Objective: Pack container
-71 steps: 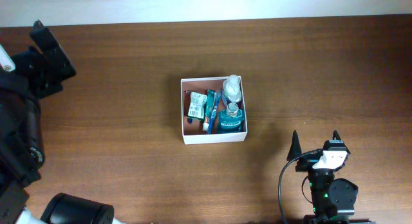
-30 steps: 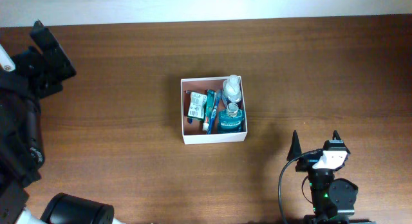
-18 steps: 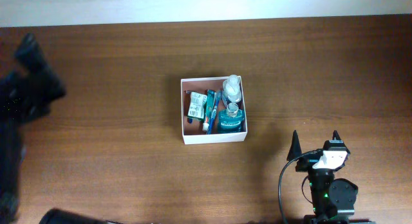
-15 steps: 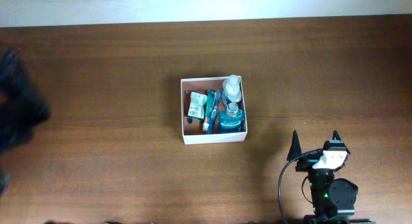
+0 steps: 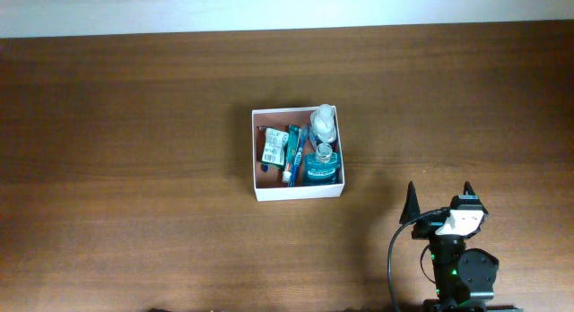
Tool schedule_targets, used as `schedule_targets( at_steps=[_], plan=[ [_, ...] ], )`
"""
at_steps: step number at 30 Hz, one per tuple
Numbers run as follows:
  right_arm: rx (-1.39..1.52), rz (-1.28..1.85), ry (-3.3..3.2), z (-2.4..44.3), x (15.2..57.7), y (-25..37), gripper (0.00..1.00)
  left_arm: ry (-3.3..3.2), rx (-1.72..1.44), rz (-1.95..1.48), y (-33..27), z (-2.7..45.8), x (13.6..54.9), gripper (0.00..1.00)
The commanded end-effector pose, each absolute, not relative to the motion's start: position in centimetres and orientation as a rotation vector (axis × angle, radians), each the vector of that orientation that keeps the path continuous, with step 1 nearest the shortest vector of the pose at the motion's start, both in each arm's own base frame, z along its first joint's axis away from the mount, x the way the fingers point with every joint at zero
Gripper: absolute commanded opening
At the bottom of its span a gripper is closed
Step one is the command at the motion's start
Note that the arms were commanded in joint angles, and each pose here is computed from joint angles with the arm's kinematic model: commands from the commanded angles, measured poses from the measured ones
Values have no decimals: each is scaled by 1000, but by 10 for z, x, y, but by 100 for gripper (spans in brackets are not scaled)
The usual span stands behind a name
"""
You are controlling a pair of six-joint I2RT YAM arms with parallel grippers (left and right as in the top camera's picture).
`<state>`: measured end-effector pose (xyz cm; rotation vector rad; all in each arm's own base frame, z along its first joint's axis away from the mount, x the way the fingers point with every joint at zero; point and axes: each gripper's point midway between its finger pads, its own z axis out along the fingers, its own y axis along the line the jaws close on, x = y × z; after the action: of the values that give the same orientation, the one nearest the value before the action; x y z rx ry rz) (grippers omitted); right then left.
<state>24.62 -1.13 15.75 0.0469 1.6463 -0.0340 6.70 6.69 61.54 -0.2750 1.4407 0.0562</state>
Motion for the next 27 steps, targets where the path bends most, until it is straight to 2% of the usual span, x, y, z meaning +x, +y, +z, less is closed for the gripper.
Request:
schedule_targets(
  at_steps=[1,5,10,22,27],
  plan=[
    [42,-15,1649,156,246,-8,99,1420,-202,49,63,615,47,99],
    [42,-15,1649,156,246,-8,99,1415,-167,15,59,610,33,99],
    [42,-16,1649,156,246,-8,99,1459,-124,-4,50,602,37,100],
    [42,-15,1649,156,246,-8,99,1564,-180,-87,33,593,87,99],
    [42,-16,1649,156,246,-8,99,1592,-177,-79,24,593,120,100]
  ],
)
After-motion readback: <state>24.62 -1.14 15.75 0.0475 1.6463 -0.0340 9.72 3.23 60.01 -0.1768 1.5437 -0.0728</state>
